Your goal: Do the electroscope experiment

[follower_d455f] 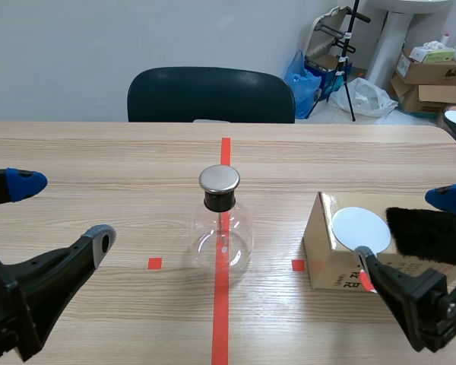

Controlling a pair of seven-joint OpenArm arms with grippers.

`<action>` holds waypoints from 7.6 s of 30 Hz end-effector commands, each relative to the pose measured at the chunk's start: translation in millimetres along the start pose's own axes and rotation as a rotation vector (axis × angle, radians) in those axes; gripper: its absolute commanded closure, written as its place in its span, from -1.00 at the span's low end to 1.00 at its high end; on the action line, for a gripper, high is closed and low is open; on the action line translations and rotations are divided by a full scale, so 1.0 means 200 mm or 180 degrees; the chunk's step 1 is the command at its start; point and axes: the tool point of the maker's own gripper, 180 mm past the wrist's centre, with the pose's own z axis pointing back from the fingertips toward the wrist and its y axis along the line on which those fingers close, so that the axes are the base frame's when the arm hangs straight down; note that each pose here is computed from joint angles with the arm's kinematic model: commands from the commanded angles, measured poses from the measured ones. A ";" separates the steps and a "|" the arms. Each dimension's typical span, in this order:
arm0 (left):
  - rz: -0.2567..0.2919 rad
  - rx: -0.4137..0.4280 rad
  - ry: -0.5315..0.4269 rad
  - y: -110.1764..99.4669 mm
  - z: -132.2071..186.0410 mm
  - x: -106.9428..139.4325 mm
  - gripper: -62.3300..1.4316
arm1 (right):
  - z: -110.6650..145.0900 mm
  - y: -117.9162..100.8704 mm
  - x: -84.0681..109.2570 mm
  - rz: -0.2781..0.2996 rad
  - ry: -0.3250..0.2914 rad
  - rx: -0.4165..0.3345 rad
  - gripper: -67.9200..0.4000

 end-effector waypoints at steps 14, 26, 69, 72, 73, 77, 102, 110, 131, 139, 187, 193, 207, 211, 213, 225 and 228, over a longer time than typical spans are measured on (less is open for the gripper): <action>0.0025 -0.0016 -0.0101 -0.02 0.00 0.04 -1.00 | 0.13 0.17 -0.05 0.1373 0.0122 0.0148 -1.00; 0.0024 -0.0016 -0.0103 -0.02 0.00 0.04 -1.00 | 0.16 0.22 -0.14 0.2253 0.0384 -0.0071 -1.00; 0.0024 -0.0016 -0.0103 -0.02 0.00 0.04 -1.00 | -0.17 0.19 -0.26 0.3634 0.0324 -0.1323 -1.00; 0.0024 -0.0016 -0.0103 -0.02 0.00 0.04 -1.00 | -0.17 0.18 -0.26 0.3637 0.0319 -0.1331 -1.00; 0.0024 -0.0016 -0.0103 -0.02 0.00 0.04 -1.00 | -0.17 0.18 -0.26 0.3637 0.0319 -0.1331 -1.00; 0.0024 -0.0016 -0.0103 -0.02 0.00 0.04 -1.00 | -0.17 0.19 -0.26 0.3638 0.0317 -0.1330 -1.00; 0.0024 -0.0016 -0.0103 -0.02 0.00 0.04 -1.00 | -0.16 0.16 -0.27 0.3615 0.0414 -0.1393 0.79; 0.0024 -0.0016 -0.0103 -0.02 0.00 0.04 -1.00 | -0.16 0.16 -0.27 0.3619 0.0403 -0.1385 0.96; 0.0024 -0.0016 -0.0103 -0.02 0.00 0.04 -1.00 | -0.16 0.16 -0.27 0.3620 0.0404 -0.1383 0.96; 0.0024 -0.0016 -0.0103 -0.02 0.00 0.04 -1.00 | -0.16 0.16 -0.27 0.3621 0.0403 -0.1383 0.96; 0.0024 -0.0016 -0.0103 -0.02 0.00 0.04 -1.00 | -0.16 0.16 -0.27 0.3620 0.0405 -0.1382 0.96; 0.0024 -0.0016 -0.0103 -0.02 0.00 0.04 -1.00 | -0.16 0.16 -0.27 0.3620 0.0404 -0.1382 0.96; 0.0024 -0.0016 -0.0103 -0.02 0.00 0.04 -1.00 | -0.16 0.16 -0.27 0.3620 0.0404 -0.1381 0.96; 0.0024 -0.0016 -0.0103 -0.02 0.00 0.04 -1.00 | -0.16 0.16 -0.27 0.3620 0.0404 -0.1381 0.96; 0.0024 -0.0016 -0.0103 -0.02 0.00 0.04 -1.00 | -0.16 0.16 -0.27 0.3620 0.0404 -0.1381 0.96; 0.0024 -0.0017 -0.0103 -0.02 0.00 0.04 -1.00 | -0.16 0.16 -0.27 0.3679 0.0422 -0.1390 0.96; 0.0023 -0.0018 -0.0103 -0.02 0.00 0.04 -1.00 | -0.16 0.16 -0.25 0.3753 0.0392 -0.1426 0.96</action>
